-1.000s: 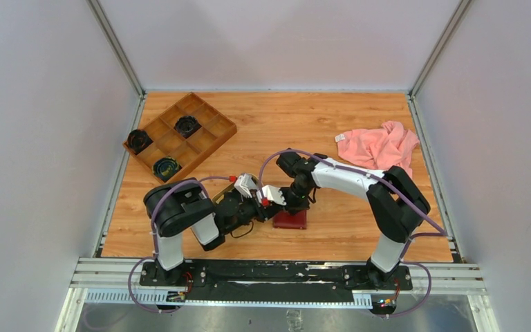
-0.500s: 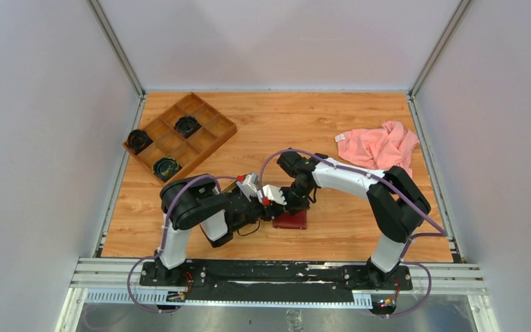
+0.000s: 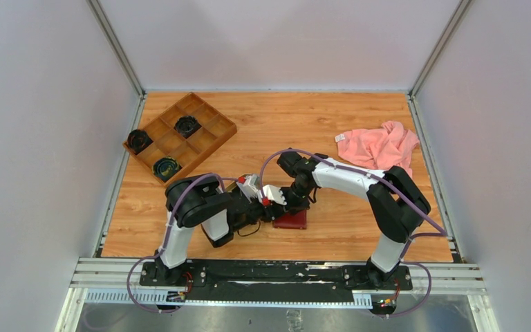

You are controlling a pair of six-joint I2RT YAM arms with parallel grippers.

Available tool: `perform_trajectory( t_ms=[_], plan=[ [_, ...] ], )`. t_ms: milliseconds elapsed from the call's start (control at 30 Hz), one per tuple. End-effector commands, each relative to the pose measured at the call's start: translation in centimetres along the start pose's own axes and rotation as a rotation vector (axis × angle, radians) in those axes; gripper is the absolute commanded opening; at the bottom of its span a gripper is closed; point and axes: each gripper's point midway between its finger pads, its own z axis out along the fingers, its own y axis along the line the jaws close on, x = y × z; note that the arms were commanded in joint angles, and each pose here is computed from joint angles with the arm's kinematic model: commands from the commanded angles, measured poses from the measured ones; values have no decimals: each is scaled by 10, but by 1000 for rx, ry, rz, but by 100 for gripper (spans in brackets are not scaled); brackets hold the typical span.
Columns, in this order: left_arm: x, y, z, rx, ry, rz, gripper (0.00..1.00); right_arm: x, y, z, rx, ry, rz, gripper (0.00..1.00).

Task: Put the credit cards into the card holder
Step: Close the card holder at the center of the board.

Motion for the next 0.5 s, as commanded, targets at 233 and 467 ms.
perform_trajectory(
  t_ms=[233,467],
  plan=[
    [34,20,-11,-46,133,-27,0,18,8,21,-39,45,20,0],
    [38,37,-25,-143,144,-22,0,18,4,20,-23,51,26,0]
  ],
)
